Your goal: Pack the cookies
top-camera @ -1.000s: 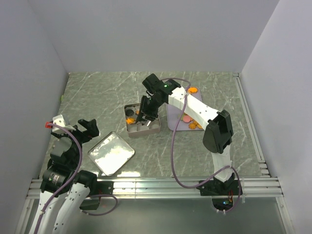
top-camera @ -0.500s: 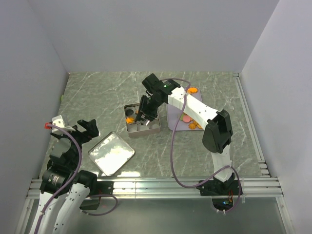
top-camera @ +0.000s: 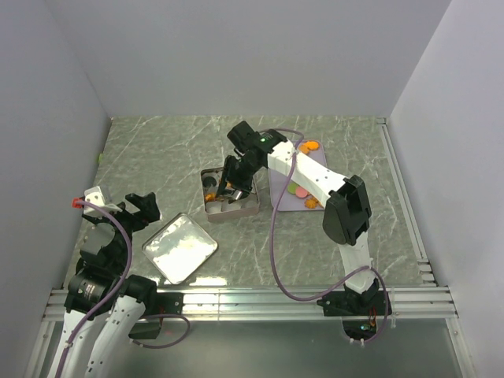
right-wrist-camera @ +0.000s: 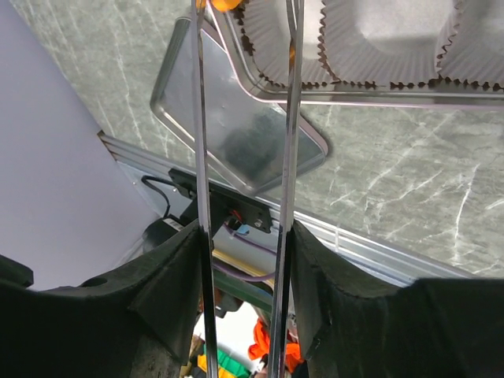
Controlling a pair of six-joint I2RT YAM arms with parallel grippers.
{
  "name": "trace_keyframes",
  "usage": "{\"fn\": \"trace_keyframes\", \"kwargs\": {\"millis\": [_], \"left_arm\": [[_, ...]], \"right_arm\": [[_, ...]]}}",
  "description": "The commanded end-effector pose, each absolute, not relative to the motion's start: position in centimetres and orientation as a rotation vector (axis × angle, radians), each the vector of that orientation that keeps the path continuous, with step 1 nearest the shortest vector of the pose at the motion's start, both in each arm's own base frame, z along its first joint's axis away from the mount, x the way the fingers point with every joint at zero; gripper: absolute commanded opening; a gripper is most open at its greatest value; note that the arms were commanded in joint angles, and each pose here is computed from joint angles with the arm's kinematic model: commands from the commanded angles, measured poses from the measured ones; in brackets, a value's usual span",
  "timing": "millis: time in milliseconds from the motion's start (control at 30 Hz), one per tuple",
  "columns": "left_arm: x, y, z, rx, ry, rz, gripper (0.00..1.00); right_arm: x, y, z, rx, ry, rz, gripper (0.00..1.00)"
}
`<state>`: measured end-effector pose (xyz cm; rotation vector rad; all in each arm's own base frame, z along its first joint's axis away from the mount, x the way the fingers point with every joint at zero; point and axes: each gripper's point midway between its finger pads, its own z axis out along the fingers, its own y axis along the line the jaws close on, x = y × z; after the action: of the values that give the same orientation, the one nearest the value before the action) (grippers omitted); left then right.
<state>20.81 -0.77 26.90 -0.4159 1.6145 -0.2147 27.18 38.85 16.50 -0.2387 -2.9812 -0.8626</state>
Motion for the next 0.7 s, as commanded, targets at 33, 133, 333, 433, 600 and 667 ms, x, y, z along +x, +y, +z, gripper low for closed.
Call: {"fn": "trace_keyframes", "kwargs": {"millis": [33, 133, 333, 433, 600, 667], "left_arm": [[20.9, -1.0, 27.7, -0.391, 1.585, -0.229, 0.99], [20.9, -1.0, 27.6, -0.388, 1.586, -0.229, 0.99], [20.9, -1.1, 27.6, -0.386, 1.587, -0.231, 0.99], [20.9, -1.1, 27.7, -0.385, 1.585, -0.233, 0.99], [21.0, -1.2, 27.6, -0.381, 1.589, -0.233, 0.99], [21.0, -1.2, 27.5, -0.380, 1.591, -0.234, 1.00]], "right_arm": [[27.7, 39.9, 18.4, -0.226, -2.994, -0.945, 0.53], [27.8, 40.0, 18.7, -0.229, -2.996, -0.946, 0.55], [28.3, 40.0, 20.2, -0.230, -3.014, -0.969, 0.55], [28.7, 39.5, 21.6, -0.239, -3.040, -0.989, 0.55], [29.8, 37.1, 22.9, -0.269, -3.101, -0.968, 0.55], [29.9, 35.8, 23.2, -0.285, -3.124, -0.945, 0.55]]}}
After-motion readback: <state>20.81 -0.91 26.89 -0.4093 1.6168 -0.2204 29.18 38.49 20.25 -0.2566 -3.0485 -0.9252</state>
